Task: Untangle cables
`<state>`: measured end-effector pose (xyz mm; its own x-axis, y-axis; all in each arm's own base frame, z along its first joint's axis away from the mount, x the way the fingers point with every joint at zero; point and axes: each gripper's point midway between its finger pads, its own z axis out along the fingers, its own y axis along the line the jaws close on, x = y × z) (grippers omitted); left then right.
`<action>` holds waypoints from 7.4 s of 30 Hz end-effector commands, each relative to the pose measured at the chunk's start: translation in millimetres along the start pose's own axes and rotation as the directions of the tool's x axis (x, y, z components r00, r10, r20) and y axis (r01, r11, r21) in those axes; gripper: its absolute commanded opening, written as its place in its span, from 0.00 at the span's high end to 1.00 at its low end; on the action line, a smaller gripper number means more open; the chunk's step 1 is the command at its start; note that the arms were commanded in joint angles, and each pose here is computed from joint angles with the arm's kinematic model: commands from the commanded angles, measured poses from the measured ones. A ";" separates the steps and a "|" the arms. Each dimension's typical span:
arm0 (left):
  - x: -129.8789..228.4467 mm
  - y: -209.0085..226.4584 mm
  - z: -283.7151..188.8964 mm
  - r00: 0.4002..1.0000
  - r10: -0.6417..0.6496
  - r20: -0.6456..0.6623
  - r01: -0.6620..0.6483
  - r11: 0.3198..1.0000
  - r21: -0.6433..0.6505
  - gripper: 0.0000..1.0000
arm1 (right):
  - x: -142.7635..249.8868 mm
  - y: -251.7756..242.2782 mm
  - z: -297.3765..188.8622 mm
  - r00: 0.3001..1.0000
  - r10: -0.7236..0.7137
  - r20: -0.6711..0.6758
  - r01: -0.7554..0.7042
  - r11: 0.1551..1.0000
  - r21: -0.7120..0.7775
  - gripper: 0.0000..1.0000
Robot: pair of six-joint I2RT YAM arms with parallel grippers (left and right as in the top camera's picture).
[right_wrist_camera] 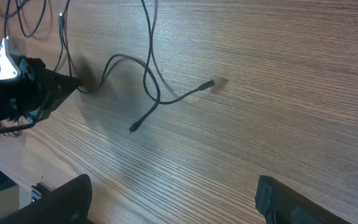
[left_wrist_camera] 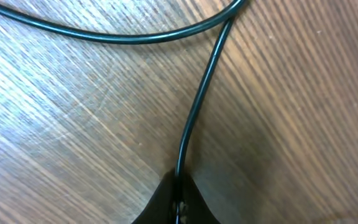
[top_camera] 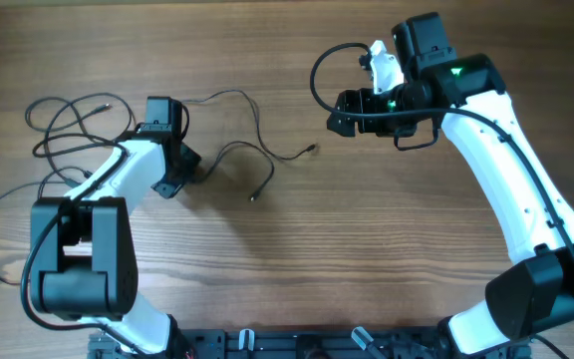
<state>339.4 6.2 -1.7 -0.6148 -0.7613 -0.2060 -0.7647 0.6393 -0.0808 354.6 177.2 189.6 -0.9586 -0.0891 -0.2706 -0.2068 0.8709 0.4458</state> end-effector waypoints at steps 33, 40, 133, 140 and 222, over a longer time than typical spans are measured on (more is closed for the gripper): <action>-364.3 31.0 -224.4 0.672 -0.146 0.727 -0.105 0.952 0.288 0.00 | 16.3 -0.8 -3.3 0.998 0.026 -0.053 -0.025 1.000 0.013 0.13; -308.5 -5.8 -324.9 0.634 -0.185 0.751 -0.207 0.895 0.394 0.00 | -1.2 10.2 -20.5 0.996 -0.081 0.031 0.081 0.997 0.013 0.07; 20.8 -86.4 -347.1 0.774 0.485 0.407 -0.630 0.649 0.426 0.00 | 124.6 -87.1 -70.7 0.286 -0.325 0.901 0.169 0.943 0.286 0.00; 14.4 -73.0 -348.1 0.744 0.470 0.474 -0.655 0.653 0.380 0.00 | 124.5 -87.1 -70.8 0.286 -0.325 0.902 0.169 0.943 0.286 0.00; 72.2 25.5 -183.8 0.328 0.087 0.941 -0.866 0.425 0.262 0.00 | 124.6 -87.1 -70.7 0.286 -0.325 0.901 0.169 0.943 0.286 0.00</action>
<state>239.4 -54.4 162.8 -0.0919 -0.1063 -0.9901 0.2675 0.9551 -0.1274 239.4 58.2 174.9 -0.0393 0.1102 -0.9931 -0.3114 0.9430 0.1170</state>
